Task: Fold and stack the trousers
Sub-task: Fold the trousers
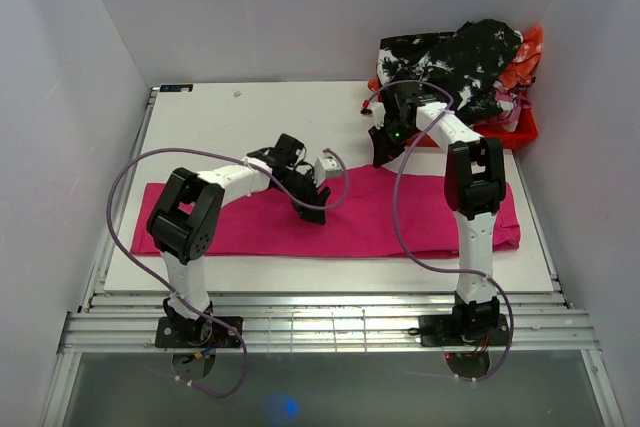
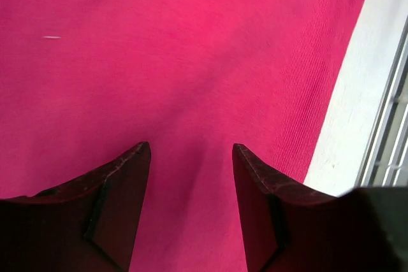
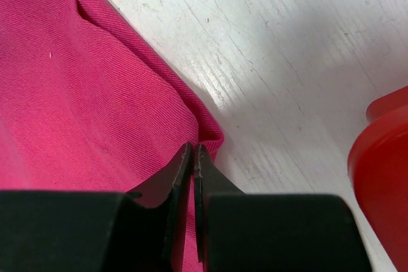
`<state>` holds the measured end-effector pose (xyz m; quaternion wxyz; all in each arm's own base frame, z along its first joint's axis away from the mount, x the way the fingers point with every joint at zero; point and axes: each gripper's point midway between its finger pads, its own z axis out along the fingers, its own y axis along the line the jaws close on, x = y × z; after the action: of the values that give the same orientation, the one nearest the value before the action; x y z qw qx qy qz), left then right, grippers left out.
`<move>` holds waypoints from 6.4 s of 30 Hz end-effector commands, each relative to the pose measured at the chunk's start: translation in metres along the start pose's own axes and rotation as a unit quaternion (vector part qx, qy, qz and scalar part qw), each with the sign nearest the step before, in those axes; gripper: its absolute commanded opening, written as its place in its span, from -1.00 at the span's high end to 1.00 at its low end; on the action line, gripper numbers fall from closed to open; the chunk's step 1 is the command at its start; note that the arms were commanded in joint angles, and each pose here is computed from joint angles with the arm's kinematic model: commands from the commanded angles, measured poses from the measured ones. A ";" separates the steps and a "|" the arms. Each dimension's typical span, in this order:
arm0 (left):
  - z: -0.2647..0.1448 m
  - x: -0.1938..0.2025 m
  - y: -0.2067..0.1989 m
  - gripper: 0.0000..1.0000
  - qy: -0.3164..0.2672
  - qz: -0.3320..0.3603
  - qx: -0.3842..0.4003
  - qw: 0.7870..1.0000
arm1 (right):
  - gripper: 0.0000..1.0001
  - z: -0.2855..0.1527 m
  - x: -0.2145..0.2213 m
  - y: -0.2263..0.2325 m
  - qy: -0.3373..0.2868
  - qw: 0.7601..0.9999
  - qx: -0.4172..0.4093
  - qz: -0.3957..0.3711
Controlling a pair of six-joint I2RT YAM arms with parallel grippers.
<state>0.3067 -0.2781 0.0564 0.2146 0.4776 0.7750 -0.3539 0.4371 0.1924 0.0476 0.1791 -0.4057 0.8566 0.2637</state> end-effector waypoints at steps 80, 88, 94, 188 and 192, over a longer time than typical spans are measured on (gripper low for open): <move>0.021 -0.122 0.010 -0.66 -0.165 -0.349 0.047 0.921 | 0.84 -0.046 0.037 0.061 -0.111 0.913 0.257 -0.297; 0.031 -0.147 -0.002 -0.64 -0.200 -0.300 0.066 0.930 | 0.84 -0.045 0.047 0.076 -0.110 0.888 0.279 -0.348; 0.020 -0.167 -0.010 -0.58 -0.222 -0.253 0.066 0.939 | 0.84 -0.043 0.055 0.080 -0.103 0.889 0.278 -0.349; 0.111 -0.188 -0.004 -0.53 -0.232 -0.290 0.166 0.914 | 0.54 -0.065 0.280 0.094 0.161 0.963 0.177 -0.125; 0.115 -0.197 -0.001 -0.47 -0.247 -0.299 0.187 0.902 | 0.55 -0.068 0.281 0.093 0.168 0.961 0.180 -0.125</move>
<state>0.3885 -0.4741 0.1056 0.1888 0.1608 0.7397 -0.6256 0.2447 0.0427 0.0175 0.2458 -0.5018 0.8284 -0.0386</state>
